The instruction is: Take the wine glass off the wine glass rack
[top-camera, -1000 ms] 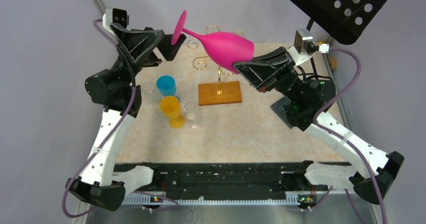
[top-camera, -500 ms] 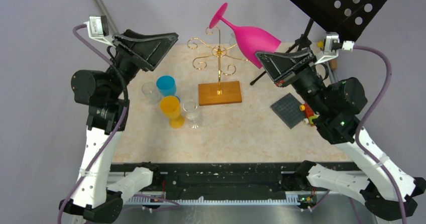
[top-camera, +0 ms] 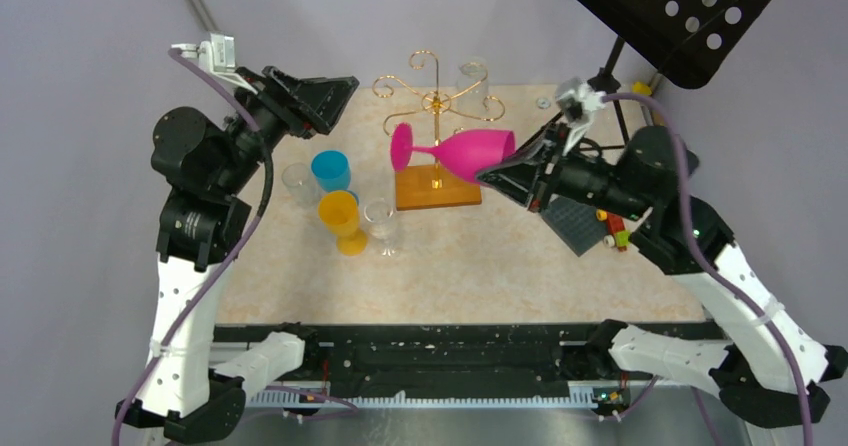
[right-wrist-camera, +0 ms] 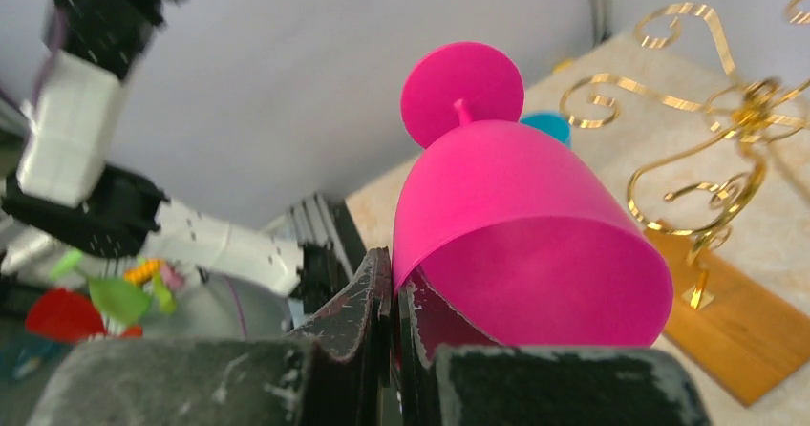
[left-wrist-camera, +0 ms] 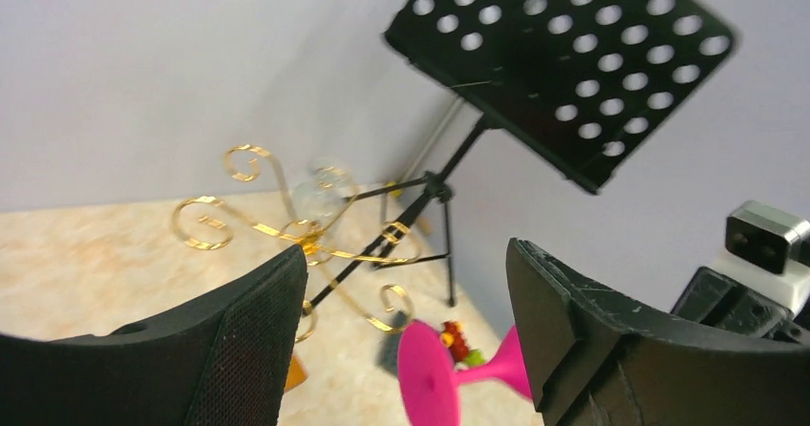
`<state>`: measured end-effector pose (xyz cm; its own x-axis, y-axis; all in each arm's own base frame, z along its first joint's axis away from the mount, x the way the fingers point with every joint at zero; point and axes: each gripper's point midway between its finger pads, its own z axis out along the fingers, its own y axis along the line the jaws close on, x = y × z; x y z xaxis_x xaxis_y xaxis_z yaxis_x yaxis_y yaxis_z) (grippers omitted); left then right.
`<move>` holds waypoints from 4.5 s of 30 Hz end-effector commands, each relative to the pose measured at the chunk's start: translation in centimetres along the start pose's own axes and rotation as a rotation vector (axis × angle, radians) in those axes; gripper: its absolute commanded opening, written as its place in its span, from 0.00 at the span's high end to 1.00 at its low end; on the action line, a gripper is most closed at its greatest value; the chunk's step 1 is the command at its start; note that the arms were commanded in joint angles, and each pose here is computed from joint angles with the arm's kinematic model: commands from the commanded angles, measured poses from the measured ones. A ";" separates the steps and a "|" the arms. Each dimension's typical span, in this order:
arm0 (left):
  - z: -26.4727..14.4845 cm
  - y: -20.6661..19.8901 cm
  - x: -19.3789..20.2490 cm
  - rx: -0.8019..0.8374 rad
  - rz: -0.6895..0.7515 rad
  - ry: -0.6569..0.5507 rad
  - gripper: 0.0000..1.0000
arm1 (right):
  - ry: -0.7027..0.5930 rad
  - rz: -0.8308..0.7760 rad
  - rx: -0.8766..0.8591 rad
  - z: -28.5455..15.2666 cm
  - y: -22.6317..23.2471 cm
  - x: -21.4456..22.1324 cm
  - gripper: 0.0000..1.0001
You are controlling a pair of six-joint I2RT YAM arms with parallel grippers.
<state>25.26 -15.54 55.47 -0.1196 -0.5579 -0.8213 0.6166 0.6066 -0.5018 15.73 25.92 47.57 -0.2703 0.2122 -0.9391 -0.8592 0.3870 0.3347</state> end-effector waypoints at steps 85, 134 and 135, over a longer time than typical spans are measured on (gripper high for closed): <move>-6.1 9.7 2.1 -0.499 0.317 0.101 0.18 | 0.901 -0.205 0.545 12.0 -10.3 25.9 0.76; -6.1 9.5 2.2 -0.489 0.317 0.102 0.18 | 0.808 -0.255 0.589 14.0 -12.7 24.1 0.77; -6.1 9.5 2.1 -0.487 0.317 0.101 0.18 | 0.798 -0.252 0.587 14.0 -12.7 23.7 0.75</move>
<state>26.71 -7.63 45.57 -0.1261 -0.2604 -0.9572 0.1889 0.9410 -0.2808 25.24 37.74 18.38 -0.5406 -0.5816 -0.6079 -0.6555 0.7441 -0.1290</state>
